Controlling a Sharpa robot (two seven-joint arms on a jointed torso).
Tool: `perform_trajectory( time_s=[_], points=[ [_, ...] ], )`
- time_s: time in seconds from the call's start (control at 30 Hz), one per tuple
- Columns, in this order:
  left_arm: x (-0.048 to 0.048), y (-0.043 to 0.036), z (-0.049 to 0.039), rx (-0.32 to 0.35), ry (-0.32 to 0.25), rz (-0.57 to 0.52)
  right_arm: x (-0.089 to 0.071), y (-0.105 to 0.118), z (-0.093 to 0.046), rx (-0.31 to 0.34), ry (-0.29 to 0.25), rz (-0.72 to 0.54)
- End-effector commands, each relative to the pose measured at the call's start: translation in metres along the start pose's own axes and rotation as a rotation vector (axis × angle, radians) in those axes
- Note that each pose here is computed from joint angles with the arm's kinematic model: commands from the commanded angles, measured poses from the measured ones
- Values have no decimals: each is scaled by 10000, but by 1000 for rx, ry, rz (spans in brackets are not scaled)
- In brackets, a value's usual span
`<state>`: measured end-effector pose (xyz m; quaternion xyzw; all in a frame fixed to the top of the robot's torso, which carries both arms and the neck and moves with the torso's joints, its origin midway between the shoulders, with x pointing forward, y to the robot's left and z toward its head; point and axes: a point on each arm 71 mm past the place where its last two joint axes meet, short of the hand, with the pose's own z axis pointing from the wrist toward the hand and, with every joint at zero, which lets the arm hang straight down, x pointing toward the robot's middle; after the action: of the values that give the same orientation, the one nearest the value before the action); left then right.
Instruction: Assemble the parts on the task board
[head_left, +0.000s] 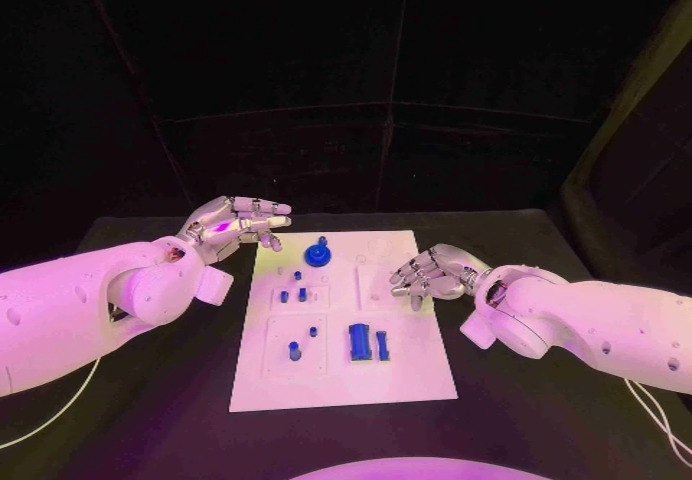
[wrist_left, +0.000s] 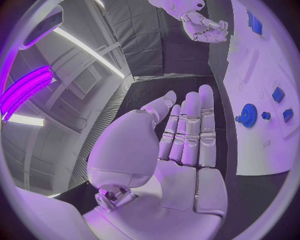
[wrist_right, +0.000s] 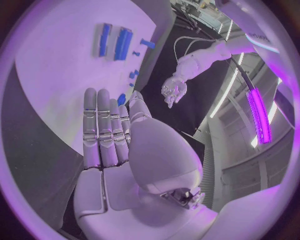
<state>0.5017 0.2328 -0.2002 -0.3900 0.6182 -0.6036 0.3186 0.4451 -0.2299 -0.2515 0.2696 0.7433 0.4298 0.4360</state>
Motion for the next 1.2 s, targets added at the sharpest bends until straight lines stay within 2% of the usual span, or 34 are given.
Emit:
perform_trajectory(
  time_s=[0.03,0.23,0.43,0.53,0.57,0.8,1.07,1.2],
  points=[
    [-48,-6,61,52,-41,-28,-212,55,183,-135,-93,317],
    [-148,115,154,91,-125,-39,-353,20,477,-186,-132,381],
    [-243,290,180,106,-183,-39,-358,34,666,-229,-122,401],
    [-261,357,180,107,-199,-37,-355,39,730,-240,-126,396],
    [-227,384,181,45,-158,-25,-352,-12,712,-169,-153,343],
    [-160,396,167,48,-186,-20,-306,36,677,-177,-187,363],
    [56,409,108,59,-278,-2,-154,188,539,-189,-295,423],
    [219,392,45,68,-350,13,-42,295,413,-182,-371,461]
  ],
)
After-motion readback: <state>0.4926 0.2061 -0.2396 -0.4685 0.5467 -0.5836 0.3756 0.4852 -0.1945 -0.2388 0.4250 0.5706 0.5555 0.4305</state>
